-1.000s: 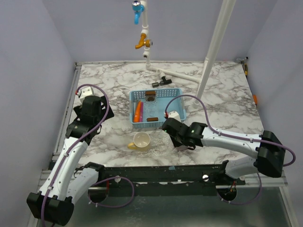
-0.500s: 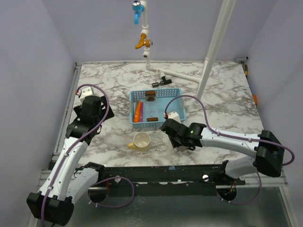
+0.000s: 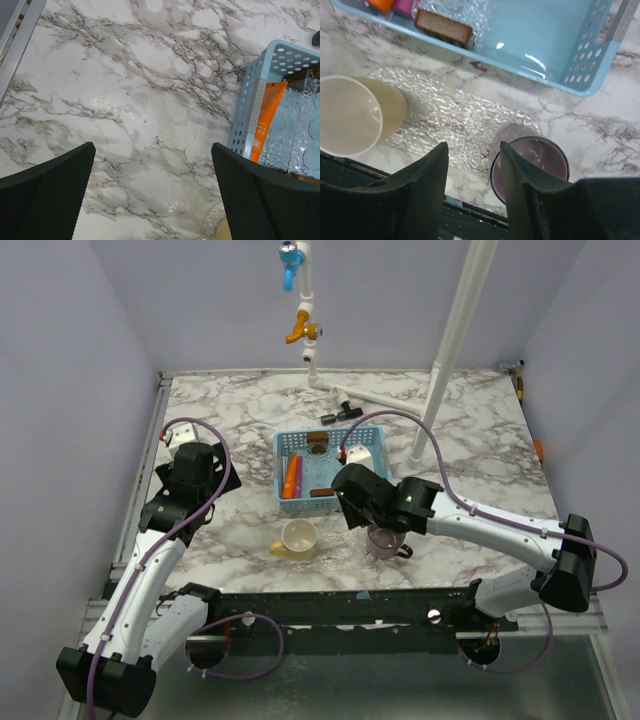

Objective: Prepare toiletry sets of a toothbrush and toothpaste on the tray

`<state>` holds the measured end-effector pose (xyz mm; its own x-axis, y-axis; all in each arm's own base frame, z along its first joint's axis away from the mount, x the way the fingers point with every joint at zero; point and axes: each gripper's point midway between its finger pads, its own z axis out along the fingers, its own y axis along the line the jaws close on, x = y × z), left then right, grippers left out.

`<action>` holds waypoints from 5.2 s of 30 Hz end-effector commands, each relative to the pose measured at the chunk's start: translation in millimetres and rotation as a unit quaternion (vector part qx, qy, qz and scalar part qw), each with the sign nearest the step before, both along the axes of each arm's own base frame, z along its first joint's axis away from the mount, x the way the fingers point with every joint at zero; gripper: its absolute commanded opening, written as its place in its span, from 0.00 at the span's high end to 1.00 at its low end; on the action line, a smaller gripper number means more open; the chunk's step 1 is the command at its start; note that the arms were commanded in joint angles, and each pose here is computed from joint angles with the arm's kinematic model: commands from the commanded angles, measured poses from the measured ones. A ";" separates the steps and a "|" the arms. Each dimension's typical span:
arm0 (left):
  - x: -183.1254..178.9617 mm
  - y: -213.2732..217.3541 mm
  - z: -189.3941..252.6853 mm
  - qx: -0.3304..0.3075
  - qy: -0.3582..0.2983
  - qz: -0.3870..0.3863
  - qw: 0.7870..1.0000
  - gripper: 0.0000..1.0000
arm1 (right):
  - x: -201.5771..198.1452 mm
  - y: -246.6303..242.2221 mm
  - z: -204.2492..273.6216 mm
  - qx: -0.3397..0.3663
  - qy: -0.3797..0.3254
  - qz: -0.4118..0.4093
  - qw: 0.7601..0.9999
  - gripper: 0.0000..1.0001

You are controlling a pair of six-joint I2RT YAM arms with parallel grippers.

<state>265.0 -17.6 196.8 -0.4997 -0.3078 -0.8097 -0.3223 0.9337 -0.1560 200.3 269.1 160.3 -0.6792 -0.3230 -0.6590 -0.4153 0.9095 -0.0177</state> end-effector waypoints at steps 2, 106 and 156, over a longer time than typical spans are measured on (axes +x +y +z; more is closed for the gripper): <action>3.0 -1.4 12.5 -0.006 -0.019 -0.005 1.000 0.01 | 21.5 5.7 2.4 -0.055 -0.029 -0.015 0.998 0.49; 3.7 -8.8 16.8 -0.019 -0.027 -0.024 0.999 0.01 | 201.2 48.8 4.6 0.053 -0.065 -0.185 0.979 1.00; -1.1 -4.6 25.1 -0.022 -0.046 -0.015 0.999 0.01 | 29.2 13.0 55.1 0.082 -0.041 -0.178 0.980 0.99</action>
